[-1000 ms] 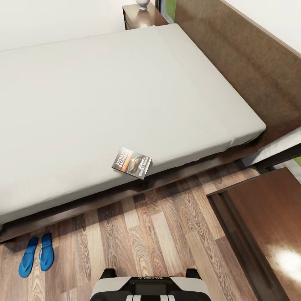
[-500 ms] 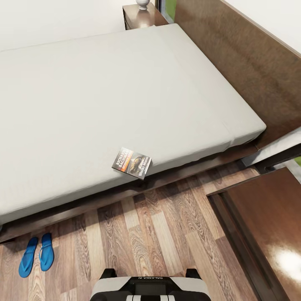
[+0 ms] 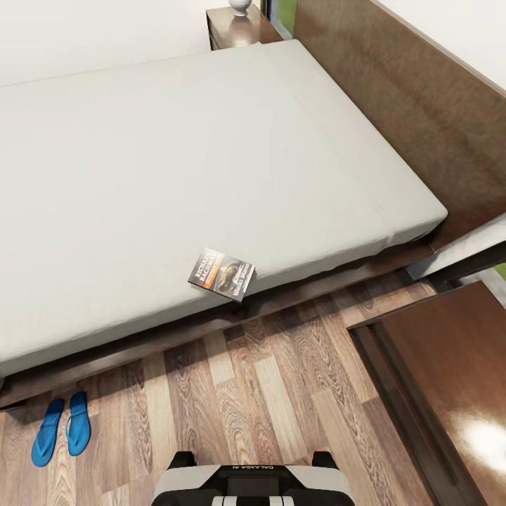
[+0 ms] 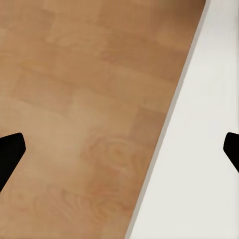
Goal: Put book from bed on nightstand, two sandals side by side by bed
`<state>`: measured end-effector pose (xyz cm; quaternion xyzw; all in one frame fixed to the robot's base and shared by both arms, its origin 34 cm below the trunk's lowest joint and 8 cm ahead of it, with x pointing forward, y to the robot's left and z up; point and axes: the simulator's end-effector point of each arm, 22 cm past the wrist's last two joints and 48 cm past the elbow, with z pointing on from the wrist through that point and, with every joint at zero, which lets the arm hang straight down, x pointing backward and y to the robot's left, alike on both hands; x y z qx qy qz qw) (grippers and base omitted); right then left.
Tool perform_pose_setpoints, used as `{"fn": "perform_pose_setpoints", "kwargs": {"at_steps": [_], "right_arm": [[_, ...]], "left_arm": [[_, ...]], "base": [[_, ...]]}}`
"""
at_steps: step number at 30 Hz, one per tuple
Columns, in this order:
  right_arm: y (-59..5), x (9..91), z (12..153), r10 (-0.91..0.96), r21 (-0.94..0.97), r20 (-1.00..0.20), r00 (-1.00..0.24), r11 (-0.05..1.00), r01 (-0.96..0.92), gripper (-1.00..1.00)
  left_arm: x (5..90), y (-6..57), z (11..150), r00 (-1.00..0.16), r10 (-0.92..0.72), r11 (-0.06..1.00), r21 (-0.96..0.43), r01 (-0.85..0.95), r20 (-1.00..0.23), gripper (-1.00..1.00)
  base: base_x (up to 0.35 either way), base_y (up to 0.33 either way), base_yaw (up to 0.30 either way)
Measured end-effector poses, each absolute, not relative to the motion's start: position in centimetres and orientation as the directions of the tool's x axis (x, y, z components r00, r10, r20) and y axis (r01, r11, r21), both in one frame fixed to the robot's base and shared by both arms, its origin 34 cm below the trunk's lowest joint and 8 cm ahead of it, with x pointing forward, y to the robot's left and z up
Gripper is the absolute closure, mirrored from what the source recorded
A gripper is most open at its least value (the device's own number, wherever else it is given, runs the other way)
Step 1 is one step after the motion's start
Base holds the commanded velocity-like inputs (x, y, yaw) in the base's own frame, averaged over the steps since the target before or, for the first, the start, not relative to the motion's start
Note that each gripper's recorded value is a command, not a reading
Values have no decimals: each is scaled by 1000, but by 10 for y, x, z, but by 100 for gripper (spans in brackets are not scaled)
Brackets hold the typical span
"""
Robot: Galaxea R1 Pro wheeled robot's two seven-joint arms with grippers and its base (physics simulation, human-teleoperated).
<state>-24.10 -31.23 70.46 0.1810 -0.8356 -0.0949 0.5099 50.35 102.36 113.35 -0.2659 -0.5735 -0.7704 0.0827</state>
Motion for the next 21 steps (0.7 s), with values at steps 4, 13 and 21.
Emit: {"fn": "perform_pose_setpoints", "kwargs": {"at_steps": [4, 13, 21], "right_arm": [[-313, -239, 701, -399, 339, 816, -418, 917, -212, -100], [-317, -237, 699, -398, 330, 815, -421, 916, -228, -100], [-318, -237, 698, -398, 328, 815, -422, 916, -232, -100]], "left_arm": [[478, 1032, 1142, -841, 143, -235, 843, 483, 522, -100], [474, 1032, 1153, -838, 131, -247, 836, 490, 529, -100], [506, 1022, 1113, -835, 156, -333, 824, 458, 527, -100]], "base": [[0, 0, 0], [0, 0, 0], [0, 0, 0]]}}
